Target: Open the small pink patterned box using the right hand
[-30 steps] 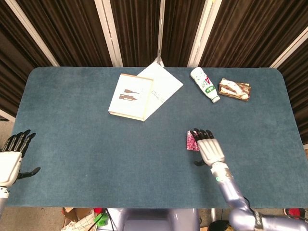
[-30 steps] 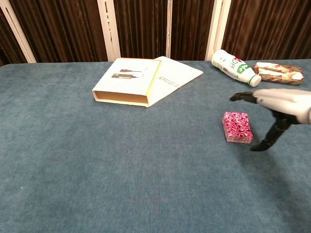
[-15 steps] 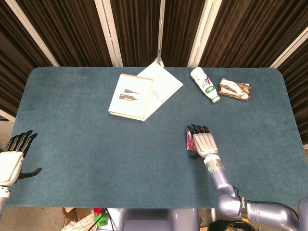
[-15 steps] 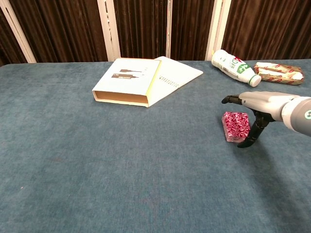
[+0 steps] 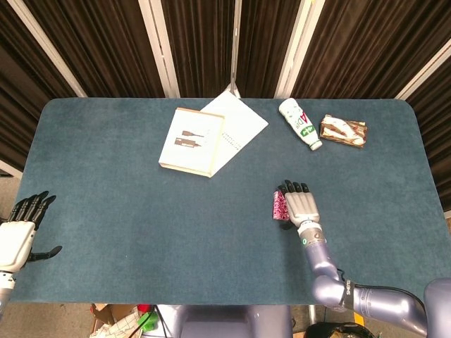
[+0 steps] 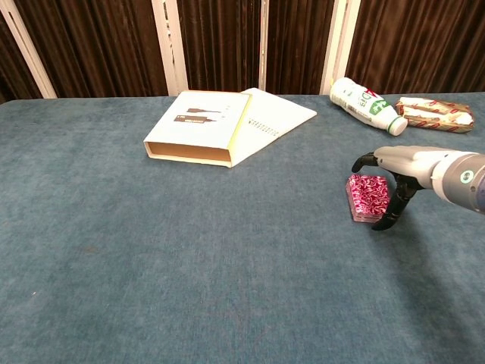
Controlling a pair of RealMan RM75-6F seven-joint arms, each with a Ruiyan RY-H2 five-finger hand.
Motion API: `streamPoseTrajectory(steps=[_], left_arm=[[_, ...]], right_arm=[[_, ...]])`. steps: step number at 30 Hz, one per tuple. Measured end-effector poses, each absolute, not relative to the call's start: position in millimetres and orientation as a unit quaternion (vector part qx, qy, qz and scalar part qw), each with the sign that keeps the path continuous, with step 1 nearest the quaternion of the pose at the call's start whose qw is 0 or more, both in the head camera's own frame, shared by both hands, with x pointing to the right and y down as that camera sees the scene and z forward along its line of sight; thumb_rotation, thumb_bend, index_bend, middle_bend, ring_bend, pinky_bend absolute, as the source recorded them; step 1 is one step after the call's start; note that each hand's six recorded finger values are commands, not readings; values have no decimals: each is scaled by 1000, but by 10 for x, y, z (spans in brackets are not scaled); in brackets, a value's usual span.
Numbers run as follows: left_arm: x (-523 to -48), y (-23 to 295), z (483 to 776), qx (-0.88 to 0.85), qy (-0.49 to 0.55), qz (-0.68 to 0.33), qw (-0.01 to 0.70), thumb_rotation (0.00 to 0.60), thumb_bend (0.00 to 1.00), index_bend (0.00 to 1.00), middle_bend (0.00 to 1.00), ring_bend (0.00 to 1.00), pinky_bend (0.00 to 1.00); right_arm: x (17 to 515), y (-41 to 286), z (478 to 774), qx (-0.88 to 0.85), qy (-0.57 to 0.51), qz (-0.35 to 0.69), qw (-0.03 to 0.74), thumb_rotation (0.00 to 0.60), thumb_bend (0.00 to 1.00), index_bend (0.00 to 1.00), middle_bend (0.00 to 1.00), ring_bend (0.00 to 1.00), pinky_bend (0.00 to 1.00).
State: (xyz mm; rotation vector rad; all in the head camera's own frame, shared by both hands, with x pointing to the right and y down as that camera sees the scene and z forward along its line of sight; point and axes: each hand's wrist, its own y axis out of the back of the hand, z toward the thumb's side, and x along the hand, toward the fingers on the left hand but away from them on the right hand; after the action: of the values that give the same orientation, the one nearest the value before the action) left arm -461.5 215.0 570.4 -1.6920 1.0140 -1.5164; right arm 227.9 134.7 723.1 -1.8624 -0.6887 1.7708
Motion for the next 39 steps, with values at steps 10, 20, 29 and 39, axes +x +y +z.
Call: streamPoseTrajectory(steps=[10, 20, 29, 39], left_arm=[[-4616, 2152, 5708, -646, 385, -578, 318, 600, 73, 0, 0, 0, 0], [-4614, 2155, 5708, -646, 385, -578, 317, 600, 72, 0, 0, 0, 0], [-4615, 2157, 5710, -647, 384, -578, 315, 600, 73, 0, 0, 0, 0], [-4609, 2163, 5711, -648, 384, -578, 314, 600, 72, 0, 0, 0, 0]], right_arm=[[2288, 1320, 7276, -674, -252, 654, 234, 600, 217, 195, 0, 0, 0], [2310, 1307, 7305, -670, -251, 660, 229, 600, 249, 203, 0, 0, 0], [2349, 1302, 7344, -665, -247, 668, 226, 600, 250, 204, 0, 0, 0], [2339, 1307, 7334, -668, -247, 665, 226, 600, 466, 546, 114, 0, 0]])
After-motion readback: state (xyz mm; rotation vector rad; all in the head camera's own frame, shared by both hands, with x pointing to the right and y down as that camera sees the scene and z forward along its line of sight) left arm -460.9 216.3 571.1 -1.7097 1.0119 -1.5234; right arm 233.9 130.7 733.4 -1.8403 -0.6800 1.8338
